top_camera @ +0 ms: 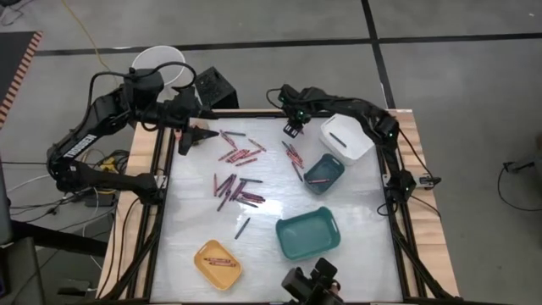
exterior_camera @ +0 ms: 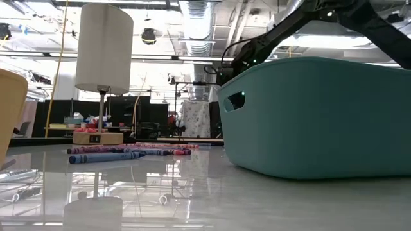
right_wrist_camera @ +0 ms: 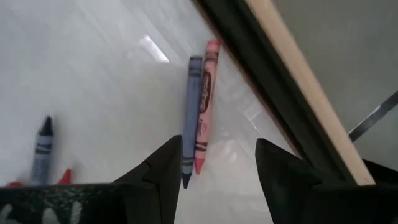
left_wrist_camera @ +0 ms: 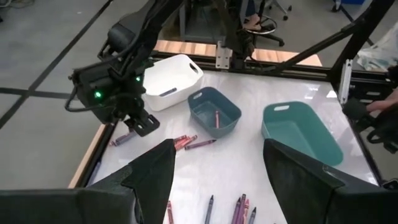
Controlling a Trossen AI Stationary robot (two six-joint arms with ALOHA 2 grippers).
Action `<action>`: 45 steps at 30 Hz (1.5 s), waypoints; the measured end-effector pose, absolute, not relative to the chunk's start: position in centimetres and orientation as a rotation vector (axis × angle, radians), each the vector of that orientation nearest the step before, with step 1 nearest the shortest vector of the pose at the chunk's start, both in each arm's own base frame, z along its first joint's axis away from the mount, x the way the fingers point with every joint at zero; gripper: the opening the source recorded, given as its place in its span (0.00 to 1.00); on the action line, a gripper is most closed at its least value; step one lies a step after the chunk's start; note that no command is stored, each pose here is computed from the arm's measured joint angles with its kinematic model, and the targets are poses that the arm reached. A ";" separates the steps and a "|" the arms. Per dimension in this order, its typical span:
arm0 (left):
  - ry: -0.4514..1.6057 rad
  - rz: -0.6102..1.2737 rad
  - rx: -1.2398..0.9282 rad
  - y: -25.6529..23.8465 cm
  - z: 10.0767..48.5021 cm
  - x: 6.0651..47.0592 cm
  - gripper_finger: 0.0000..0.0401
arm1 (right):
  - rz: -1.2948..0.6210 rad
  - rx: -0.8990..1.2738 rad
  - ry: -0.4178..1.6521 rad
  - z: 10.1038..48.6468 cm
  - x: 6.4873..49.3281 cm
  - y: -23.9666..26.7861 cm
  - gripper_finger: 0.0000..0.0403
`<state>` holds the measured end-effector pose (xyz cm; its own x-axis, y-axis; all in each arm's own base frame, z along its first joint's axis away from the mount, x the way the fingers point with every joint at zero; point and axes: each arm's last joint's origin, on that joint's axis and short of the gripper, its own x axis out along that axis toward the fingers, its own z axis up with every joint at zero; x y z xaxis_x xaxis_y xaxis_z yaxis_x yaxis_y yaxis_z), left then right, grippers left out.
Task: Sort crayons
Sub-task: Put the pink crayon into the dark blue bin
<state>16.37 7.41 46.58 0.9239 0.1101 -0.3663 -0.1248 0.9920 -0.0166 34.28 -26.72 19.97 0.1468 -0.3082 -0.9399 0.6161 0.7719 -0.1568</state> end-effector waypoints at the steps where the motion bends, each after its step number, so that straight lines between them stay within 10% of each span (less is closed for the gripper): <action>1: 0.374 0.124 -0.039 7.4 46.6 16.4 0.58 | -0.678 0.294 1.263 19.8 34.3 -26.8 0.49; 28: 0.374 0.127 -0.030 7.4 46.6 16.4 0.58 | -0.691 0.320 1.301 17.7 34.4 -27.4 0.48; 45: 0.377 0.144 -0.024 7.5 46.6 16.4 0.58 | -0.651 0.344 1.303 17.4 34.2 -27.6 0.27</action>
